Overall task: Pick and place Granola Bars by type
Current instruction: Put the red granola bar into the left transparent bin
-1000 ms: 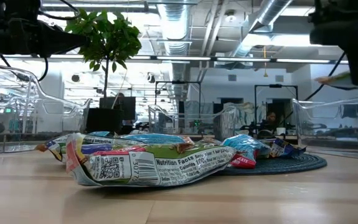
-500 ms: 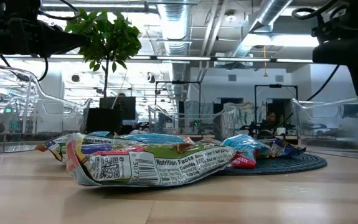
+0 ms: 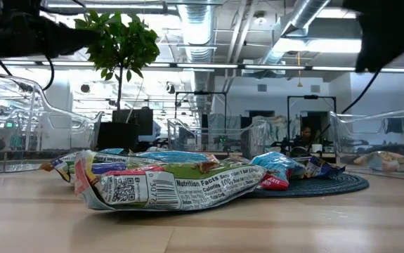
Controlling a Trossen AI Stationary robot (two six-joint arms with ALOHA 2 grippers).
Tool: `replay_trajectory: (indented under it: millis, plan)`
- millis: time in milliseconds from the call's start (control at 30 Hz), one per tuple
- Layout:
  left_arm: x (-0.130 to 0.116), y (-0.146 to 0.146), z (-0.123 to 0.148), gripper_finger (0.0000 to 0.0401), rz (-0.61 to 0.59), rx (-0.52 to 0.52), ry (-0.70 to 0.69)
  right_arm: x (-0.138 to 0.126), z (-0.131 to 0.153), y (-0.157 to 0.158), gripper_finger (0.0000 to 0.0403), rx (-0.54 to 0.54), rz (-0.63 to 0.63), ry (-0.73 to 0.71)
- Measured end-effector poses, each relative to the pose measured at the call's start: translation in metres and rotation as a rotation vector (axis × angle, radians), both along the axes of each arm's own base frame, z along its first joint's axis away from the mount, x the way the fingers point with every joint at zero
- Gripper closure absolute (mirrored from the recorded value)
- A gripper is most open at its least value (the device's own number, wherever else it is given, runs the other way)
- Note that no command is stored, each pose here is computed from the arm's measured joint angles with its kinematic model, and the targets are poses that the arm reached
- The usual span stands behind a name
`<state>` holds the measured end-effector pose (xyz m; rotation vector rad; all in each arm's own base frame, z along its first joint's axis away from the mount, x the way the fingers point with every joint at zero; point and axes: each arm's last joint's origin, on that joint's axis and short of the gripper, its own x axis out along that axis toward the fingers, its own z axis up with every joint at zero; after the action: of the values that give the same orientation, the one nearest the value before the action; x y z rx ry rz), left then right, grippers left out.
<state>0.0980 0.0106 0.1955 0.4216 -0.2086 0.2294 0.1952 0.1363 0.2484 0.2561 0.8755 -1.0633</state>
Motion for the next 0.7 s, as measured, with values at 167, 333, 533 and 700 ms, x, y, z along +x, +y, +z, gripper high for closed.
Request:
replay_trajectory:
  millis: [167,333,533,700]
  plan:
    - [-0.001,-0.002,0.003,0.025,-0.082,-0.03,-0.041,-0.001,0.005,0.02,0.0241,-0.142,0.245,-0.125]
    - [0.0,-0.008,0.002,0.025,-0.309,-0.05,-0.019,0.001,0.003,0.044,0.0245,-0.421,0.504,-0.232]
    - [0.003,-0.012,0.003,0.025,-0.461,-0.137,-0.009,0.007,-0.008,0.066,0.0245,-0.726,0.645,-0.255]
    - [0.011,-0.011,-0.001,0.025,-0.465,-0.213,0.041,0.018,-0.019,0.064,0.025,-0.86,0.656,-0.193]
